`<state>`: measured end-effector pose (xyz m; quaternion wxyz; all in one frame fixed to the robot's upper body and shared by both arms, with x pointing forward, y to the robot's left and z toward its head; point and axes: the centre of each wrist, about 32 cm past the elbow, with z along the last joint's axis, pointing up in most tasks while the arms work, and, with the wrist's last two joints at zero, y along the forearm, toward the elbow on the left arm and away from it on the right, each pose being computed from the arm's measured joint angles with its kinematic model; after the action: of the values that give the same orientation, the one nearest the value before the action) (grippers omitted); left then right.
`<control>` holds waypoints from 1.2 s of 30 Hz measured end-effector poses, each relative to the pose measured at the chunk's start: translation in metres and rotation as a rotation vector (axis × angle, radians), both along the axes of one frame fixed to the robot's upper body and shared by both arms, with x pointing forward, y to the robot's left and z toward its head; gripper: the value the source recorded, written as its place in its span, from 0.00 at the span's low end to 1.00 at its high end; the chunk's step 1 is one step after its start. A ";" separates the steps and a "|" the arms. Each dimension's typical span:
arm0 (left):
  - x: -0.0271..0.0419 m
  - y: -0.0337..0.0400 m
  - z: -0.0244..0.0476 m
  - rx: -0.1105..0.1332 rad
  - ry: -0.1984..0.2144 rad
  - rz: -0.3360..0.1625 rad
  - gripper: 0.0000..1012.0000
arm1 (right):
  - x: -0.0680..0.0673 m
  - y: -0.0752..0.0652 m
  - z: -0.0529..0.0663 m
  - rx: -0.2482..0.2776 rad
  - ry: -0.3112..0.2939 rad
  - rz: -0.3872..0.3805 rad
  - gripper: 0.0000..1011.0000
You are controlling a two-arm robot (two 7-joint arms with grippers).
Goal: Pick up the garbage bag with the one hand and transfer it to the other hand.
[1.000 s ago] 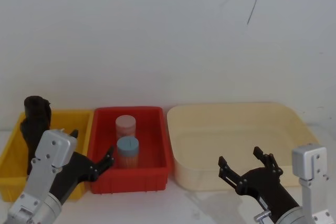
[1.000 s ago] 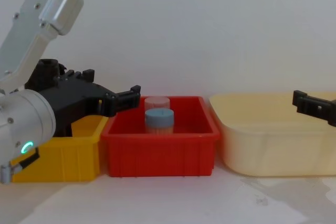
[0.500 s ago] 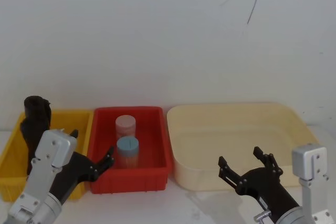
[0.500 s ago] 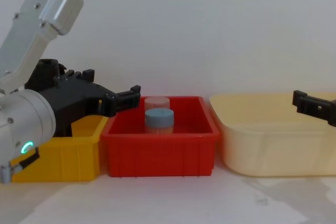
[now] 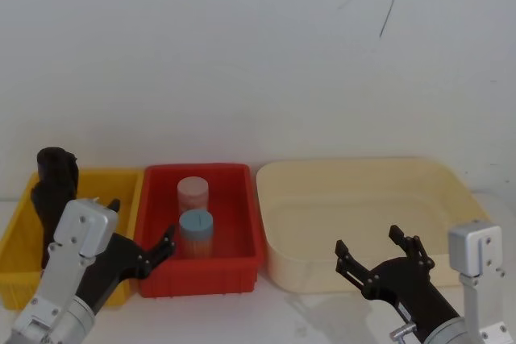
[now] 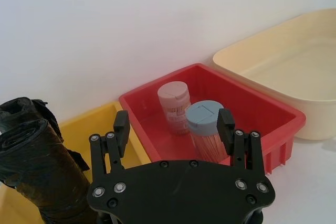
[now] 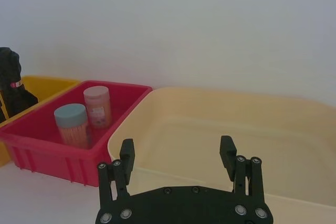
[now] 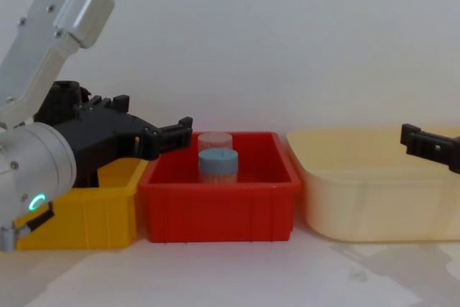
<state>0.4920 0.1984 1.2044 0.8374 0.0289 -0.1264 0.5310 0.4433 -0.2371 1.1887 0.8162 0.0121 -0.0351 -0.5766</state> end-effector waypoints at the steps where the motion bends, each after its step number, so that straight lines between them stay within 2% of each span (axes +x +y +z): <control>1: 0.0000 0.0000 0.0000 0.000 0.000 0.000 0.99 | 0.000 0.000 0.000 0.000 0.000 0.000 0.99; 28: -0.0001 -0.0001 0.0010 0.000 0.001 0.001 0.99 | 0.000 0.000 0.000 0.001 0.000 0.003 0.99; 33: -0.0009 -0.0001 0.0065 0.002 0.004 0.002 0.99 | 0.003 0.000 0.003 0.008 0.012 0.025 0.99; 36: -0.0034 0.0011 0.0157 0.000 0.008 -0.001 0.99 | 0.005 0.000 0.006 0.016 0.027 0.049 0.99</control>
<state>0.4886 0.1995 1.2201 0.8381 0.0311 -0.1231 0.5305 0.4478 -0.2373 1.1946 0.8303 0.0115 -0.0192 -0.5569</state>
